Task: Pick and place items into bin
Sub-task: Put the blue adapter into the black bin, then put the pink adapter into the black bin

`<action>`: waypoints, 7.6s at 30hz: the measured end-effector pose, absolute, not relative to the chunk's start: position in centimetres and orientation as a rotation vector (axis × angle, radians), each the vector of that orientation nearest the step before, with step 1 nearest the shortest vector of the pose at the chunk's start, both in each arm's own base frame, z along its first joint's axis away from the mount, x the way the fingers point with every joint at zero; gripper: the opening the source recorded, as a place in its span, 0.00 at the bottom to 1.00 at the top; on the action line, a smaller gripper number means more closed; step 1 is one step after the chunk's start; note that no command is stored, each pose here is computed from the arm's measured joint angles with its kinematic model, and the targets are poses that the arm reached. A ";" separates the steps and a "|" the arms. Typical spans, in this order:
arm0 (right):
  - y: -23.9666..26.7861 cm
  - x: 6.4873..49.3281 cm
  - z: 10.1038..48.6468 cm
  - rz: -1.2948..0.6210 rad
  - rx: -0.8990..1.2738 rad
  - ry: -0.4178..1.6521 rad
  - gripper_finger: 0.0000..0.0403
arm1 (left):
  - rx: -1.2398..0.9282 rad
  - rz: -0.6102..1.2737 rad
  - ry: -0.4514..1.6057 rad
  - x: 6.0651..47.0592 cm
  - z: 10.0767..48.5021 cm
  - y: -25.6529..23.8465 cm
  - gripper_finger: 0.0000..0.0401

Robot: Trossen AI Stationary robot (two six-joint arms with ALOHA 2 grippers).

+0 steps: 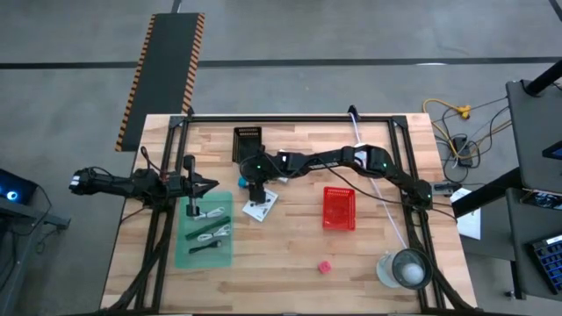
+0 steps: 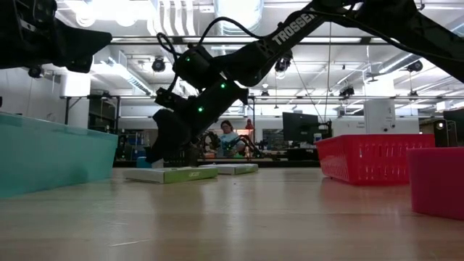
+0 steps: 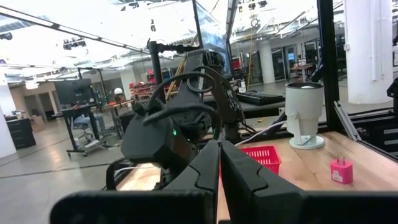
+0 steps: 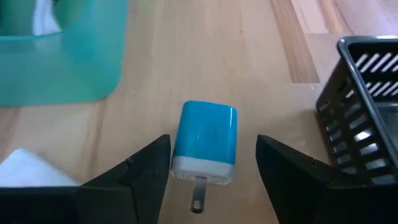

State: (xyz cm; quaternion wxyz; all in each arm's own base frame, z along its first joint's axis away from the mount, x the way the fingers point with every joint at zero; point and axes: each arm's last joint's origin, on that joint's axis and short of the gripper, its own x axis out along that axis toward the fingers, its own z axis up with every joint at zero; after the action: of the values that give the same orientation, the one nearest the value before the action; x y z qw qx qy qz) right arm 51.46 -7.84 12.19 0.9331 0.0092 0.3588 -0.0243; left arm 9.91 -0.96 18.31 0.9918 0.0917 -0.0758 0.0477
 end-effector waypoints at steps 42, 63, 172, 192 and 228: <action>-6.5 49.3 17.2 -0.034 0.052 0.839 0.34 | 0.185 0.095 -0.147 9.9 18.2 -1.0 0.00; -13.1 49.2 19.9 -0.189 0.046 0.610 0.34 | 0.184 0.095 -0.148 9.9 18.2 -1.0 0.00; 21.9 33.2 17.2 0.341 -0.294 1.391 0.62 | 0.161 0.089 -0.114 10.1 17.9 -1.0 0.00; 21.6 32.7 15.7 0.358 -0.325 1.407 0.50 | 0.162 0.089 -0.113 10.1 17.9 -1.0 0.00; 14.8 36.7 24.8 -0.035 -0.791 0.796 0.35 | 0.120 0.071 -0.065 10.5 17.4 -1.1 0.05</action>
State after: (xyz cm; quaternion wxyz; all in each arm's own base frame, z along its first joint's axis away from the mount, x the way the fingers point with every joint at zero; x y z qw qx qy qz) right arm 36.69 14.82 24.79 0.8466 -0.3750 0.3773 -0.0165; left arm 10.50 -1.10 17.39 0.9970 0.0602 -0.0323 0.0352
